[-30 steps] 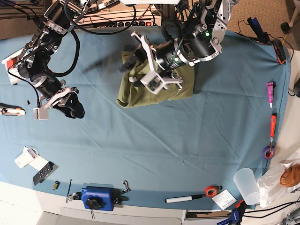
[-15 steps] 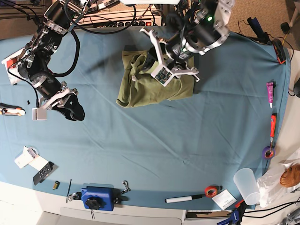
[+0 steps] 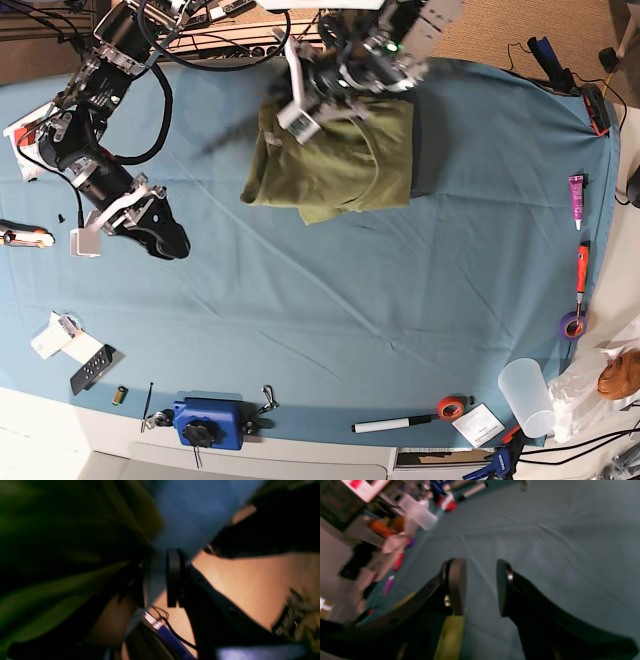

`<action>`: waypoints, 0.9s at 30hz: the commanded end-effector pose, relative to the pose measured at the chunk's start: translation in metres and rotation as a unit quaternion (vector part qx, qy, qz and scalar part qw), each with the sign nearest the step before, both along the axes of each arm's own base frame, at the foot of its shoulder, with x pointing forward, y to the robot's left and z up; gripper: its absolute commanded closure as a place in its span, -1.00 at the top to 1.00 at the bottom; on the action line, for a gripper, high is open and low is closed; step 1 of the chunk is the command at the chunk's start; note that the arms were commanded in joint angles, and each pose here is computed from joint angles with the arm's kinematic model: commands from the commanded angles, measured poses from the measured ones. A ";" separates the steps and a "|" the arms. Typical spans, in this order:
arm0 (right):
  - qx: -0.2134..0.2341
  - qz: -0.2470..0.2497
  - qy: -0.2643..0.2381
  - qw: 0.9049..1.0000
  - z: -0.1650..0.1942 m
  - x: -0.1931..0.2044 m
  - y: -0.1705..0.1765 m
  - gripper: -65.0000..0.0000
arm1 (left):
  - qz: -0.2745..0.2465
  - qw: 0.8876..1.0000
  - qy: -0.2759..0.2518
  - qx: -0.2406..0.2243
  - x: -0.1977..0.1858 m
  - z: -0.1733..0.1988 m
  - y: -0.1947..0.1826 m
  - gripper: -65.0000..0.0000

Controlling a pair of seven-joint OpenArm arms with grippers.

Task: Layout the t-shirt on the table in an organized manner, then fold the t-shirt properly
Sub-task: 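Press the bundle with both grippers to flatten the folded shirt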

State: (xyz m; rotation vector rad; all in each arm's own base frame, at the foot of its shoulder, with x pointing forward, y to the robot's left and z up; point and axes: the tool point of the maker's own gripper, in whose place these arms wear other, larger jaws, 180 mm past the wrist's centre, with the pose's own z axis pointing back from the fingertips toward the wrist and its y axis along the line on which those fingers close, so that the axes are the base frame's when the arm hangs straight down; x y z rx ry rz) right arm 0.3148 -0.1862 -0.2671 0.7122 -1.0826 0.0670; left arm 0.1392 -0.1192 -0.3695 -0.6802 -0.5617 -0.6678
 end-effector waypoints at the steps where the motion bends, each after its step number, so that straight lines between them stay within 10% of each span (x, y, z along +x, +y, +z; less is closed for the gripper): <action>1: 0.007 0.012 -0.030 0.999 0.018 0.003 0.003 -0.35 | -0.002 1.000 -0.021 -0.024 0.009 0.016 -0.009 -0.66; 7: 0.091 0.082 -0.072 0.990 0.048 -0.007 0.032 -0.35 | -0.014 0.998 -0.063 -0.028 0.028 0.052 -0.011 -0.66; 18: 0.097 0.196 -0.041 0.975 0.036 -0.016 0.102 -0.35 | 0.044 0.980 -0.188 0.041 0.047 0.115 0.039 -0.66; 23: 0.092 0.263 -0.018 0.960 0.026 -0.030 0.143 -0.35 | 0.164 0.946 -0.227 0.163 0.079 0.101 0.102 -0.66; 27: -0.003 0.280 0.035 0.959 -0.015 -0.035 0.155 -0.35 | 0.227 0.917 -0.252 0.209 0.092 0.105 0.135 -0.66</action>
